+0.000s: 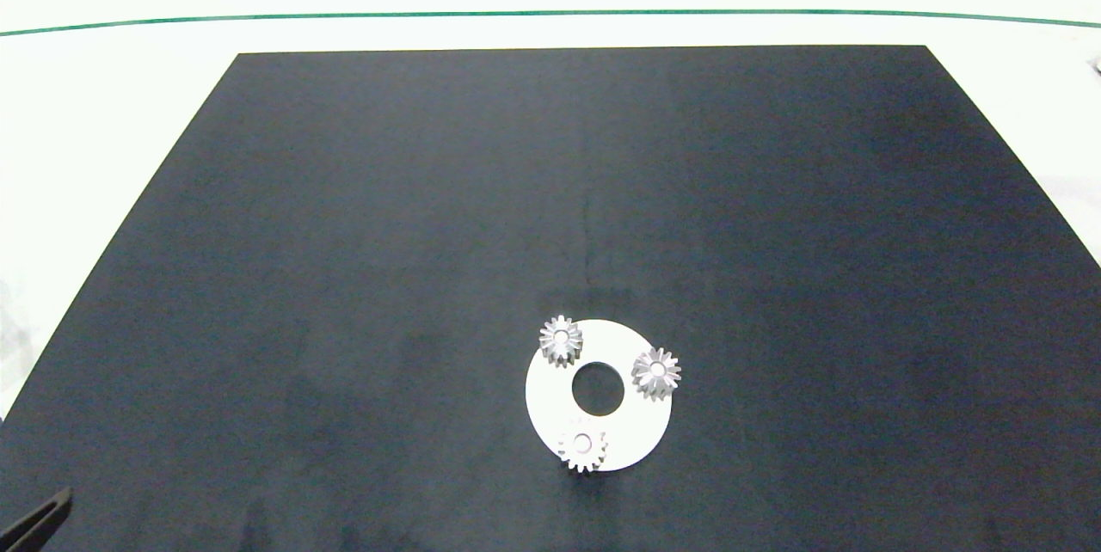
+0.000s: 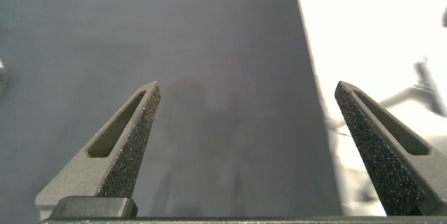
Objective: Install three planetary gears onto the carrier pins
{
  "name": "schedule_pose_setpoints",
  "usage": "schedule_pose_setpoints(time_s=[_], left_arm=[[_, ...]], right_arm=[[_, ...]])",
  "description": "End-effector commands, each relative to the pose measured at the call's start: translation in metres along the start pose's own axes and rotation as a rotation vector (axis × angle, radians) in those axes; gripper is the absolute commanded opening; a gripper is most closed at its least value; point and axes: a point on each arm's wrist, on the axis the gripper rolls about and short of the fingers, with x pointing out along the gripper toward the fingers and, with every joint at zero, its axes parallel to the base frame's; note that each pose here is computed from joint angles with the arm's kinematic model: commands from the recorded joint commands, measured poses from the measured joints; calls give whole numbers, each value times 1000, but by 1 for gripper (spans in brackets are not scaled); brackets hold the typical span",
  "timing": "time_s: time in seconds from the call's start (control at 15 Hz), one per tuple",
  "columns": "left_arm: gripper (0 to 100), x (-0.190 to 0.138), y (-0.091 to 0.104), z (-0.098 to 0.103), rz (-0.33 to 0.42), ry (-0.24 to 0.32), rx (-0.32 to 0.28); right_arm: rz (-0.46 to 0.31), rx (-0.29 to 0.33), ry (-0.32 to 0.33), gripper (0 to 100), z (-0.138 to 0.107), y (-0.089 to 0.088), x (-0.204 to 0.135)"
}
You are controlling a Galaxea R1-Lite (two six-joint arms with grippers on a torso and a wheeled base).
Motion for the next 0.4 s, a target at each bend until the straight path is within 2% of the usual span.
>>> schedule_pose_setpoints(time_s=[0.07,0.27,0.33,0.4], left_arm=[[100,-52,2,-33,143,-112,-82],[100,-71,0,-34,238,-182,-114],[100,-79,-5,-36,306,-205,-125],[100,-82,-8,-38,343,-215,-131]], right_arm=[[-224,11,-60,100,-23,-6,-33],[-350,37,-85,100,-27,-8,-47],[-415,34,-85,100,-25,-5,-51],[-464,32,-84,100,-23,-2,-54]])
